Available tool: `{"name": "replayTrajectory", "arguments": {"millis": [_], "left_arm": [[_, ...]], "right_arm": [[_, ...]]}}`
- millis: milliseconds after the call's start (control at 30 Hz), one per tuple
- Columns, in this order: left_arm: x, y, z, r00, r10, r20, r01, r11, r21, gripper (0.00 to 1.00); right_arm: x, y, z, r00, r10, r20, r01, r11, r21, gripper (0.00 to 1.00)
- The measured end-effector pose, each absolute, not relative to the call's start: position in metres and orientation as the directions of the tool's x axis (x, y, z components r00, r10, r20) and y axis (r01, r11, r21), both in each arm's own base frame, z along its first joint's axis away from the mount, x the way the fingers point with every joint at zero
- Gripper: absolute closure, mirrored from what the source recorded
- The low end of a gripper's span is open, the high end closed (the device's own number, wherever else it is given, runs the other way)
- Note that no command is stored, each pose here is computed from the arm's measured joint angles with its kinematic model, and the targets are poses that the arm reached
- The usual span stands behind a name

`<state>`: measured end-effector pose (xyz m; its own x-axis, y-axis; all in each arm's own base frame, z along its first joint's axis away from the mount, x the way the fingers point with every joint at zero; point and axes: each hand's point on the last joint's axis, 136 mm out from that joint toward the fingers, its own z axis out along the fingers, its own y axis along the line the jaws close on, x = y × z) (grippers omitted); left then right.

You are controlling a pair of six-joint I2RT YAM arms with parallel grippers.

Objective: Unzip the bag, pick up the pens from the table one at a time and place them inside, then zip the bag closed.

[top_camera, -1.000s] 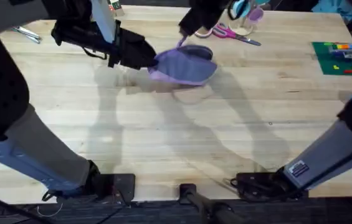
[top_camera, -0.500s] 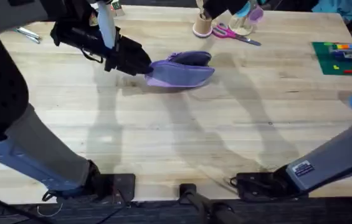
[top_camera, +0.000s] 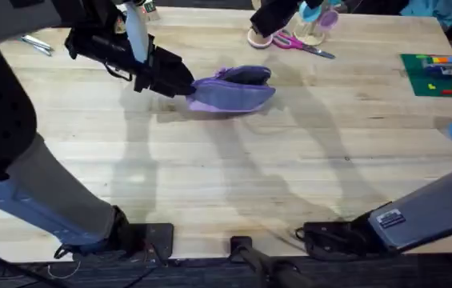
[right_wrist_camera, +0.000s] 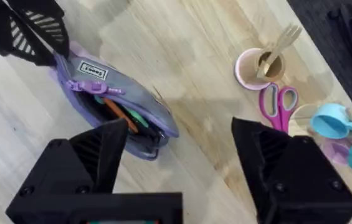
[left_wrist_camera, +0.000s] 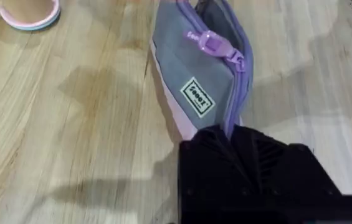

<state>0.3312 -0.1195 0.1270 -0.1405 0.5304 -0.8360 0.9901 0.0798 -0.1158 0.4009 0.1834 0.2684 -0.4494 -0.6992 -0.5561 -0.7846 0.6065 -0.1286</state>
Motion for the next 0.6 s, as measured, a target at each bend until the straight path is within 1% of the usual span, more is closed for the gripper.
{"name": "replayTrajectory", "arguments": {"millis": [67,100,133,233,267,300,333,467,600], "left_arm": [[0.331,-0.12,0.127,-0.14,0.53,-0.836,0.99,0.08,-0.115,0.955],[0.331,-0.12,0.127,-0.135,0.531,-0.837,0.991,0.077,-0.111,0.864],[0.331,-0.12,0.128,-0.136,0.525,-0.84,0.991,0.077,-0.112,0.728],[0.332,-0.122,0.131,-0.135,0.508,-0.851,0.991,0.077,-0.111,0.245],[0.332,-0.122,0.131,-0.135,0.505,-0.852,0.991,0.077,-0.112,0.106],[0.332,-0.123,0.132,-0.137,0.502,-0.854,0.99,0.078,-0.114,0.033],[0.332,-0.123,0.132,-0.139,0.501,-0.854,0.99,0.078,-0.116,0.014],[0.332,-0.122,0.133,-0.141,0.496,-0.857,0.99,0.08,-0.117,0.006],[0.334,-0.113,0.133,-0.162,0.489,-0.857,0.986,0.108,-0.125,0.006]], "right_arm": [[0.4,0.186,0.268,-0.445,-0.702,-0.556,-0.788,0.601,-0.129,0.006],[0.399,0.188,0.268,-0.441,-0.705,-0.556,-0.792,0.597,-0.129,0.006],[0.398,0.19,0.268,-0.437,-0.707,-0.556,-0.795,0.592,-0.129,0.006],[0.394,0.198,0.268,-0.423,-0.716,-0.556,-0.807,0.577,-0.129,0.005],[0.393,0.2,0.268,-0.419,-0.718,-0.556,-0.81,0.572,-0.129,0.006],[0.392,0.202,0.268,-0.415,-0.72,-0.556,-0.813,0.568,-0.129,0.006],[0.391,0.204,0.268,-0.412,-0.722,-0.556,-0.816,0.564,-0.129,0.006],[0.388,0.209,0.268,-0.42,-0.715,-0.559,-0.814,0.569,-0.118,0.006],[0.386,0.213,0.268,-0.515,-0.643,-0.567,-0.76,0.648,-0.044,0.006]]}}
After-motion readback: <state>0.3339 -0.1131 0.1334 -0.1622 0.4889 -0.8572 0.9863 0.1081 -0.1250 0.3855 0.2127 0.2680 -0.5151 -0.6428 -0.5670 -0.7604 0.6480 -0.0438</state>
